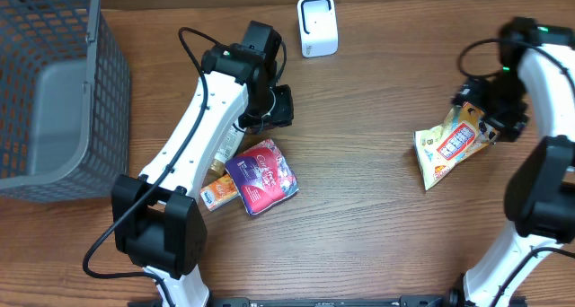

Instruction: Scan the item barcode

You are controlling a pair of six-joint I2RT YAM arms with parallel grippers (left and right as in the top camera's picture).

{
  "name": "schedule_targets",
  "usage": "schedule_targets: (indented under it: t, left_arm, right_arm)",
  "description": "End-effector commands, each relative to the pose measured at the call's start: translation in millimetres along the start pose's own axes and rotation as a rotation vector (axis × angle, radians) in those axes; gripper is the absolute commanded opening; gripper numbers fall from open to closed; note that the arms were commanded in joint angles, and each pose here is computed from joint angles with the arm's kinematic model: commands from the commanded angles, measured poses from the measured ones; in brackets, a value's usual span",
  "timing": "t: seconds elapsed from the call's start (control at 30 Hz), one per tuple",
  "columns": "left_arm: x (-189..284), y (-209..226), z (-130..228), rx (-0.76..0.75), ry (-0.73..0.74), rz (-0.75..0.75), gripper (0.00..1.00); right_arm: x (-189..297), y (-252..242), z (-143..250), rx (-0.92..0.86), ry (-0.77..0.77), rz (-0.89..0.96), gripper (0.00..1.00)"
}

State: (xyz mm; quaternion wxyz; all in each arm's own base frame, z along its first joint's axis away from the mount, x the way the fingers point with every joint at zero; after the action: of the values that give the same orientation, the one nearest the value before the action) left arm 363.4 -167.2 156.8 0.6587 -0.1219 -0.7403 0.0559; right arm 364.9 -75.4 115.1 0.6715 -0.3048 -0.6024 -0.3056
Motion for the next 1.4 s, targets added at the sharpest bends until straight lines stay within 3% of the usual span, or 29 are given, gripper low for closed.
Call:
schedule_targets:
  t: [0.0,0.2,0.43,0.5,0.53,0.6,0.63,0.73,0.87,1.03,1.17,1.37]
  left_arm:
    - [4,-9,-3,-0.037,-0.033,-0.017,0.33]
    - [3,-14,-5,-0.051,-0.045,-0.011,0.38]
    - [3,-14,-5,-0.051,-0.045,-0.011,0.38]
    - [3,-14,-5,-0.051,-0.045,-0.011,0.38]
    - [3,-15,-5,-0.051,-0.045,-0.011,0.38]
    - [4,-15,-5,-0.051,-0.046,-0.011,0.38]
    - [3,-14,-5,-0.051,-0.045,-0.011,0.38]
    - [3,-14,-4,-0.051,-0.044,-0.011,0.38]
    - [3,-14,-4,-0.051,-0.041,-0.012,0.38]
    - [4,-15,-7,-0.053,-0.054,-0.007,0.38]
    - [4,-17,-10,-0.050,-0.066,-0.001,0.37]
    - [4,-17,-10,-0.044,-0.066,0.000,0.30]
  right_arm:
    - [-11,-18,-10,-0.010,0.092,-0.121,0.96]
    - [-63,-11,1,0.013,0.199,-0.331,0.95]
    - [-87,19,6,0.045,0.200,-0.561,0.88]
    - [-92,21,6,0.044,0.189,-0.579,0.78]
    - [-93,21,5,0.036,0.186,-0.580,0.65]
    - [-95,20,4,0.030,0.181,-0.576,0.21]
    - [-95,20,5,0.029,0.181,-0.576,0.12]
    - [-92,20,4,0.026,0.182,-0.575,0.05]
    - [-78,12,0,0.019,0.162,-0.495,0.04]
    - [-33,-3,0,0.015,0.028,-0.234,0.04]
    - [2,7,20,0.034,-0.179,-0.023,0.05]
    - [-1,34,76,0.115,-0.310,0.182,0.09]
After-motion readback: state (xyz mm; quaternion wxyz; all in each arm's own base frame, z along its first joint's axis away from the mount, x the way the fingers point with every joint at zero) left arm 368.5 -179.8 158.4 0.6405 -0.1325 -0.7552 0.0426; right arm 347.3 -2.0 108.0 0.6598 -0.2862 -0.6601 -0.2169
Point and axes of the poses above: each gripper's point midway between its finger pads, its own x axis back along the fingers, its own y axis along the line the jaws close on, z = x × y, the point moved 2 cm from there along x, back along the fingers, and after that the axes turned 11 degrees about -x, right-handed, at the moved point
